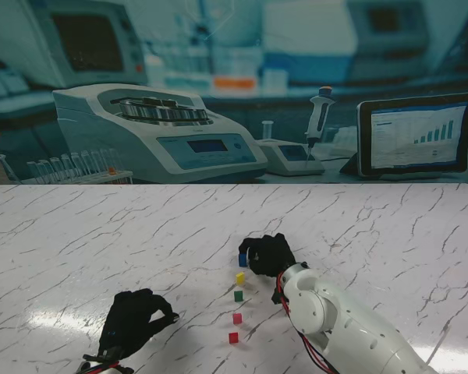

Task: Arrange dominoes in a row

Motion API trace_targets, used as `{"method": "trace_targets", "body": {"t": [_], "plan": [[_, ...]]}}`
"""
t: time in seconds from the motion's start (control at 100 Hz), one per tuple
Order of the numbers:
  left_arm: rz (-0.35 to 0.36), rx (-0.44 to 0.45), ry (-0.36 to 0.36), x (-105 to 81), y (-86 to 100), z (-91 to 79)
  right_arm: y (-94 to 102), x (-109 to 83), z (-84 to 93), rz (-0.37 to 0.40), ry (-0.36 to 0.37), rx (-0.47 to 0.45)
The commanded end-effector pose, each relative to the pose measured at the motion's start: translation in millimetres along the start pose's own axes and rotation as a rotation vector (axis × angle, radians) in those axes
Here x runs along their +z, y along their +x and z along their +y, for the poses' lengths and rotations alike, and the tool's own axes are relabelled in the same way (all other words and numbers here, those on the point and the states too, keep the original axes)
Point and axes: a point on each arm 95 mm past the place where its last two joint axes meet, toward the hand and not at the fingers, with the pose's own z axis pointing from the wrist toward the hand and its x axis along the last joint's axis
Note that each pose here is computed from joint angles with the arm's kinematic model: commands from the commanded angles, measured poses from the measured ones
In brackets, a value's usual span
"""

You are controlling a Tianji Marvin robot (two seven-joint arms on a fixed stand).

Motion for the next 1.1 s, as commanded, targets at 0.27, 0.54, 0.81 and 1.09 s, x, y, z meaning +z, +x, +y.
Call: {"method": "trace_targets", "body": {"t": [0.27, 0.54, 0.81, 1.09], "plan": [[0.01, -0.021, -0.018, -2.2, 3.6, 2.5, 3.3, -2.8, -5.7, 0.018, -0.004, -0.006], [0.01, -0.022, -0.019, -2.0, 3.8, 2.8, 5.4, -3.3, -3.5, 0.03, -0.017, -0.02], [0.012, -0.024, -0.019, -1.9, 3.8, 3.0, 6.3, -3.5, -0.9, 0.03, -0.022, -0.029], [0.012, -0.024, -0.019, -1.5, 3.8, 3.1, 6.3, -4.3, 2.0, 0.029, -0.025, -0.035]]}}
